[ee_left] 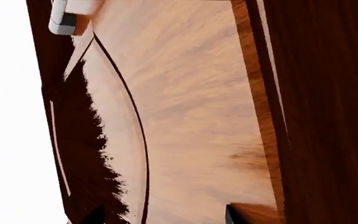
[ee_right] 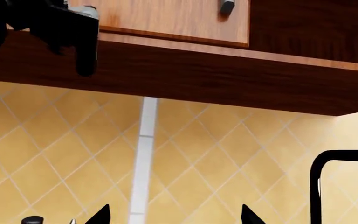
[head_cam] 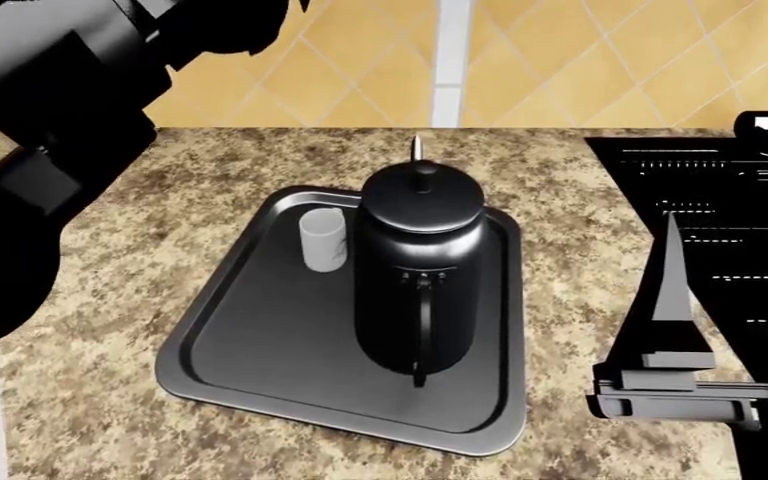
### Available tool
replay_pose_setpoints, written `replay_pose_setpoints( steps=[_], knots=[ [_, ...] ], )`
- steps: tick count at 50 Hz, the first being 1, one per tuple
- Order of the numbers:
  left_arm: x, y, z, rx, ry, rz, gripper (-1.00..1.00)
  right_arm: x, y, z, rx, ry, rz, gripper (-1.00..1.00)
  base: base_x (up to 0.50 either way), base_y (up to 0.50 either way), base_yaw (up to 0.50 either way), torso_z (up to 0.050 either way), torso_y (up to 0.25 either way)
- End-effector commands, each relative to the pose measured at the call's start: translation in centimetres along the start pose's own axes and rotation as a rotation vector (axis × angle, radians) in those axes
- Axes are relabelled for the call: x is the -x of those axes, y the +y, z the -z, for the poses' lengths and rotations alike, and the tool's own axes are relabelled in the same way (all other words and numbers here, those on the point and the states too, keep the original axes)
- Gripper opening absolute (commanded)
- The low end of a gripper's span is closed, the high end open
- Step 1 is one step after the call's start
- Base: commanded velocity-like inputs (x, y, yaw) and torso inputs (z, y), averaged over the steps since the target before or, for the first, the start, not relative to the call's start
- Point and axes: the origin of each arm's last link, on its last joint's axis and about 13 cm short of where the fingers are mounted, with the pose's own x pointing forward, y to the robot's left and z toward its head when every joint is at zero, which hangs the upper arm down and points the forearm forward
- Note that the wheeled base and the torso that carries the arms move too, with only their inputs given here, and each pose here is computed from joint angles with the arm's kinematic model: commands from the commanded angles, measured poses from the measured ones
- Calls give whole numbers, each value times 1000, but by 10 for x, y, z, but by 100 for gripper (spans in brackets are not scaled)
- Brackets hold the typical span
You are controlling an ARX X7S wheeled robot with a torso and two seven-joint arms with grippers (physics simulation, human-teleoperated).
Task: Pick the kettle from the counter and place it on the tray. Then pick the mug from the cabinet and place it on the tray. Then close the cabinet doors.
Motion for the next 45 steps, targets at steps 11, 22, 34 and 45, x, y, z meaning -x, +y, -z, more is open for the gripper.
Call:
replay_pose_setpoints(
  steps=[11, 22, 34, 45],
  knots=[
    [40, 93, 64, 1533, 234, -169, 100, -8, -7, -15, 24, -71, -24, 100, 0, 0, 0, 2, 0],
    [184, 95, 40, 1850, 192, -331, 100, -15, -8, -23, 36, -133, -37, 100, 0, 0, 0, 0, 0],
    [288, 69, 19, 1911, 209, -266, 100, -19, -7, -26, 24, -171, -39, 100, 1, -306, 0, 0, 0],
    [299, 58, 17, 1922, 242, -268, 100, -19, -7, -27, 24, -172, -33, 100, 2, -500, 0, 0, 0]
  ],
)
